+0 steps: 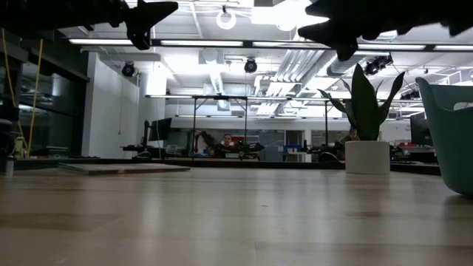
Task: Pick and place USB-C Cables
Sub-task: Put the black purple USB cable into the bin
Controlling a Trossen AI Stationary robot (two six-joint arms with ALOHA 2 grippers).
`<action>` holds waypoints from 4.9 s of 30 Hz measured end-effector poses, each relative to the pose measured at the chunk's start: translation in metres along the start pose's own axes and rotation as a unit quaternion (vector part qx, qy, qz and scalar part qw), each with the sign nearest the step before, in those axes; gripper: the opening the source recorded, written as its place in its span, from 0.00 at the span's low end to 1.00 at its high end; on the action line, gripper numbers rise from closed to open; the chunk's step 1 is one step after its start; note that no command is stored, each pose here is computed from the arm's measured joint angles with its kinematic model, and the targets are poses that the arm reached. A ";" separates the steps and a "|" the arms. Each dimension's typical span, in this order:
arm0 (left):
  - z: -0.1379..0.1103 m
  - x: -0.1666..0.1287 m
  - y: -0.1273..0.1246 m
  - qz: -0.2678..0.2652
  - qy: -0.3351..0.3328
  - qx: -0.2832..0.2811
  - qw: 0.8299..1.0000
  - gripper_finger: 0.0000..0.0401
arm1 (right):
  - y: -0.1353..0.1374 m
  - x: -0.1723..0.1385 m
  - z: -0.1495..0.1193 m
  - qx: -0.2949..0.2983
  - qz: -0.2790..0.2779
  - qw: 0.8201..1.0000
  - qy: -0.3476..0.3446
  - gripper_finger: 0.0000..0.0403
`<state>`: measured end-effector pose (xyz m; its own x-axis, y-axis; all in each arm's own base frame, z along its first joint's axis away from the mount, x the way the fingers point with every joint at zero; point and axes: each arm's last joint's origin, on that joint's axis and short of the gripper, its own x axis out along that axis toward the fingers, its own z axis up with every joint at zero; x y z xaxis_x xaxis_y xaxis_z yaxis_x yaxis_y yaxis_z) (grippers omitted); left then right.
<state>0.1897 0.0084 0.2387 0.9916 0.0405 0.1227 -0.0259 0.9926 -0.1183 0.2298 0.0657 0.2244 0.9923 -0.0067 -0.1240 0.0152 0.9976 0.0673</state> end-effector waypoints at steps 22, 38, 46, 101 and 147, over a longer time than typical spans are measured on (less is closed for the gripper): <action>0.000 0.000 0.000 0.008 0.002 0.011 1.000 0.52 | -0.018 -0.005 -0.009 -0.106 -0.004 0.992 -0.061 0.52; -0.008 0.000 0.001 0.012 0.041 0.008 0.999 0.52 | -0.018 -0.005 -0.007 -0.102 -0.009 0.993 -0.067 0.52; -0.008 0.000 0.001 0.013 0.039 -0.027 0.999 0.52 | -0.019 -0.005 -0.007 -0.100 -0.029 0.992 -0.066 0.52; -0.128 0.001 -0.242 -0.021 0.615 0.056 0.786 0.52 | -0.020 -0.004 -0.015 -0.092 -0.029 0.995 -0.029 0.52; -0.053 0.060 -0.033 0.055 0.127 0.017 0.990 0.00 | -0.019 -0.004 -0.013 -0.038 -0.026 0.998 -0.042 0.52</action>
<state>0.2569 -0.0277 0.1977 0.9822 0.1228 -0.1420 -0.1354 0.9873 -0.0830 0.2243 0.0474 0.2105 0.9973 -0.0611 -0.0415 0.0607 0.9981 -0.0127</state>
